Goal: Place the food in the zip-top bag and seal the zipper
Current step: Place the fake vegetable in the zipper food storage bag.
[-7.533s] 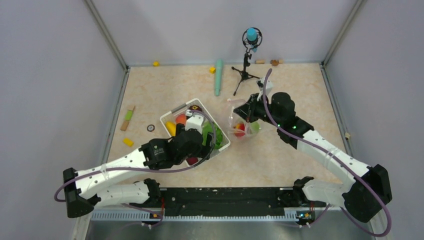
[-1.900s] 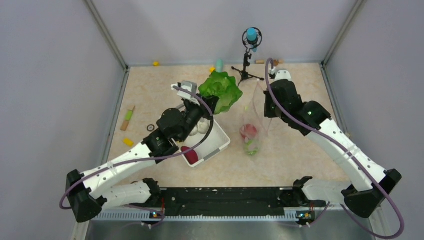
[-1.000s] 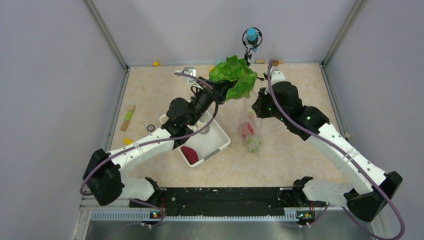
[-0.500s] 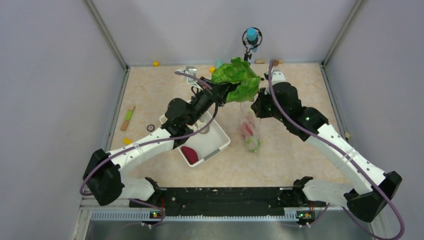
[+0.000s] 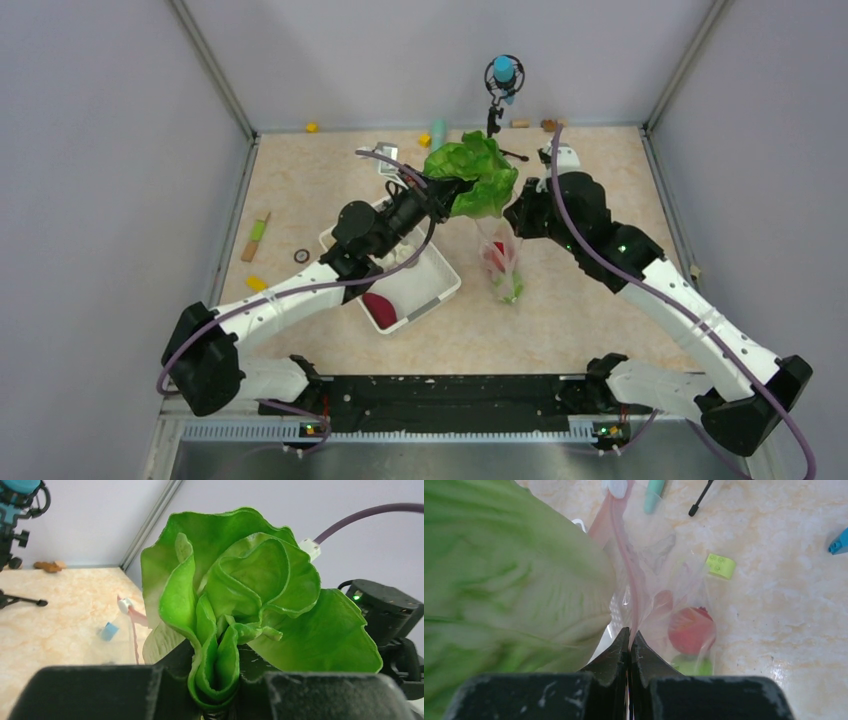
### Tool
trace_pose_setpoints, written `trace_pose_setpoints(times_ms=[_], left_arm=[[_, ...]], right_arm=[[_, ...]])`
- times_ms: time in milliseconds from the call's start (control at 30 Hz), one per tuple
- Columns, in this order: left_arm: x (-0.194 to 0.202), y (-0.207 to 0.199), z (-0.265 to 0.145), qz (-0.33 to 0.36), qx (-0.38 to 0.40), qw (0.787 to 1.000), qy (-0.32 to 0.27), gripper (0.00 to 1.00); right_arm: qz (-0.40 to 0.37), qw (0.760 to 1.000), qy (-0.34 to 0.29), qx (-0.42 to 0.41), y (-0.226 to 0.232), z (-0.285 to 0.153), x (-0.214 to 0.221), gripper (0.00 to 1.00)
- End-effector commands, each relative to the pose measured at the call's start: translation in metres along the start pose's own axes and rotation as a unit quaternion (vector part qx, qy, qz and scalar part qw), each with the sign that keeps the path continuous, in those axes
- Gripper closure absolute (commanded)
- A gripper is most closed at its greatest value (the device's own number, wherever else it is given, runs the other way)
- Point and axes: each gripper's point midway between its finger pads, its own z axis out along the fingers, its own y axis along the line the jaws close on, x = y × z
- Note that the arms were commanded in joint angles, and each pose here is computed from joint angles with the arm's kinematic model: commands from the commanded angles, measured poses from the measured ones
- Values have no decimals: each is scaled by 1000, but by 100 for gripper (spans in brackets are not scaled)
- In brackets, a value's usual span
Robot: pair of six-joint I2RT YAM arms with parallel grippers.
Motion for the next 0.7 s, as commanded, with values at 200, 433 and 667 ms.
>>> trace_pose_setpoints(times_ms=[200, 433, 667], left_arm=[[-3, 13, -16, 43, -51, 998, 16, 100], [6, 5, -20, 49, -24, 998, 41, 100], [32, -39, -28, 71, 116, 985, 110, 100]], right_arm=[[24, 997, -71, -15, 6, -10, -34, 100], [44, 995, -93, -19, 8, -14, -42, 100], [78, 990, -97, -67, 24, -13, -40, 100]])
